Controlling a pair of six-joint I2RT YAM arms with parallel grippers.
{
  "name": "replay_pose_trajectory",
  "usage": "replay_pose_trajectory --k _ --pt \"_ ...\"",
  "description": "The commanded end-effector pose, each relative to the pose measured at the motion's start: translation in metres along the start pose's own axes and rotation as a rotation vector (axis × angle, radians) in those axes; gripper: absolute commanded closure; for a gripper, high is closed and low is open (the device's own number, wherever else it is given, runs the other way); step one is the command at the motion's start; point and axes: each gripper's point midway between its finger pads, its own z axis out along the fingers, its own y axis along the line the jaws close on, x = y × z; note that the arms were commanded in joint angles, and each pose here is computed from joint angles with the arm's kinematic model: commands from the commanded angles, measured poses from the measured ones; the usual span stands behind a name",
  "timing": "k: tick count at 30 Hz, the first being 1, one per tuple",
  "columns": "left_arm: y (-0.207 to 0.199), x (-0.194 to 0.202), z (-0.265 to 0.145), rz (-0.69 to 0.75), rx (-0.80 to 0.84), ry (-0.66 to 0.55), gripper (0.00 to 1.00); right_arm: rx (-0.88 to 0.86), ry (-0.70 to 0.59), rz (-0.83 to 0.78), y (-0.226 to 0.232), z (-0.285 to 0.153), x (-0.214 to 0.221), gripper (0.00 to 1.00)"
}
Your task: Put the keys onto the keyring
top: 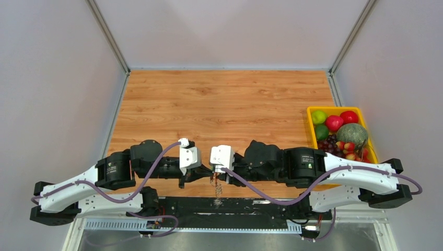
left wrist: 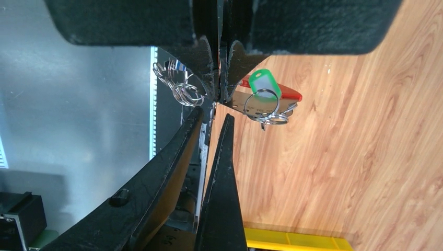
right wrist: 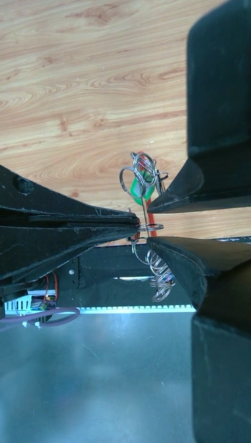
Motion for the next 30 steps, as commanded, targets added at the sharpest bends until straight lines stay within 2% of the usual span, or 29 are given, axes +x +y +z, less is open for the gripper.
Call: replay_pose_trajectory --k 1,9,18,25,30 --pt "-0.003 -0.029 -0.01 0.019 0.015 -0.076 1.0 -0.006 -0.029 0.02 -0.001 -0.004 -0.014 0.73" --pt "-0.005 -0.028 -0.014 0.021 0.019 -0.074 1.0 -0.023 -0.017 0.025 0.0 0.0 -0.012 0.79" --pt "-0.005 -0.031 -0.014 0.028 0.023 -0.077 1.0 -0.043 -0.002 0.022 0.002 0.005 -0.009 0.79" --pt "-0.006 -0.03 -0.012 0.029 0.028 -0.07 1.0 -0.038 0.007 0.012 0.0 0.007 -0.005 1.0" --pt "-0.006 -0.03 -0.012 0.032 0.033 -0.07 1.0 -0.077 -0.012 -0.003 0.006 0.005 -0.005 1.0"
